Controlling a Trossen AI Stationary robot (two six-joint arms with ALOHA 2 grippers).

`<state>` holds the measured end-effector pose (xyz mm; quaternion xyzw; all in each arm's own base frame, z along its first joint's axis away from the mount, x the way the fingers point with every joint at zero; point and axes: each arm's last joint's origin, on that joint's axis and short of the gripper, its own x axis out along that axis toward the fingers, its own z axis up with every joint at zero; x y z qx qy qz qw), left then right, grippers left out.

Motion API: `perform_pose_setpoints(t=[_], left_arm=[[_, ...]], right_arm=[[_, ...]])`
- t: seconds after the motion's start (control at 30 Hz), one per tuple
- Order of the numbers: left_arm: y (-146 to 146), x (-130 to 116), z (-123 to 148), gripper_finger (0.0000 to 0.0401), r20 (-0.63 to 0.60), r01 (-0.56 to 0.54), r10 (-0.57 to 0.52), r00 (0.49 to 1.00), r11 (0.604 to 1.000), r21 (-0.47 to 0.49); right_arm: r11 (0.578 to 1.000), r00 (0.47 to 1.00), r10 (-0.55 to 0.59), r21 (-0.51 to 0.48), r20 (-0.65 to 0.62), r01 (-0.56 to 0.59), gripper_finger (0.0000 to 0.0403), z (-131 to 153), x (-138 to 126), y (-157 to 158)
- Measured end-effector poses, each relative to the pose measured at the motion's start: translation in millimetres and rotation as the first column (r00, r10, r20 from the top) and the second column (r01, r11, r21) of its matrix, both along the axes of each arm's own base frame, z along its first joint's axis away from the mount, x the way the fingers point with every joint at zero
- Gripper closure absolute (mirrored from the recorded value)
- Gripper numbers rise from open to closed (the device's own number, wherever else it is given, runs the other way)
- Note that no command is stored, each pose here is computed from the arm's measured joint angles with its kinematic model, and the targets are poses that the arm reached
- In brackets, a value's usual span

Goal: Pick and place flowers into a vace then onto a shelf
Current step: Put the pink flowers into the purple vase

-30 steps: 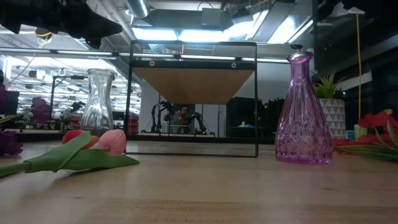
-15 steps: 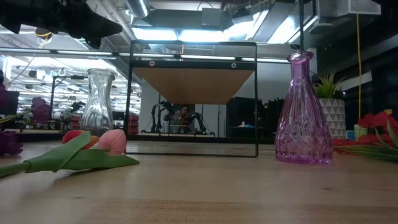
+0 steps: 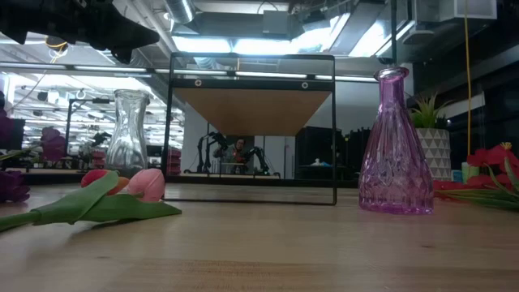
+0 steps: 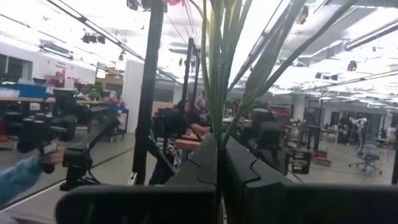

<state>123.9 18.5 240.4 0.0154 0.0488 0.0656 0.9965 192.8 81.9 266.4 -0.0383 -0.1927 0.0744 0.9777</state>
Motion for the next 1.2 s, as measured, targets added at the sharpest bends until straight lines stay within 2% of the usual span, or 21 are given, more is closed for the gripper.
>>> perform_pose_setpoints(t=[0.2,0.37,0.83,1.2], left_arm=[[0,0,0,0.0397,0.0,0.0,0.0,1.0,1.0,0.0],[0,0,0,0.0397,0.0,0.0,0.0,1.0,1.0,0.0],[0,0,0,0.0397,-0.001,0.0,0.0,1.0,1.0,0.0],[0,0,0,0.0397,-0.001,0.0,0.0,1.0,1.0,0.0]], right_arm=[[1.0,0.999,0.017,0.008,-0.035,-0.017,0.0403,-7,5,5],[0.998,0.996,-0.062,0.026,-0.067,0.064,0.0403,-15,11,5],[0.998,0.995,-0.038,0.038,-0.091,0.041,0.0403,-24,15,15],[0.993,0.984,-0.118,-0.014,-0.13,0.117,0.0403,-44,24,27]])
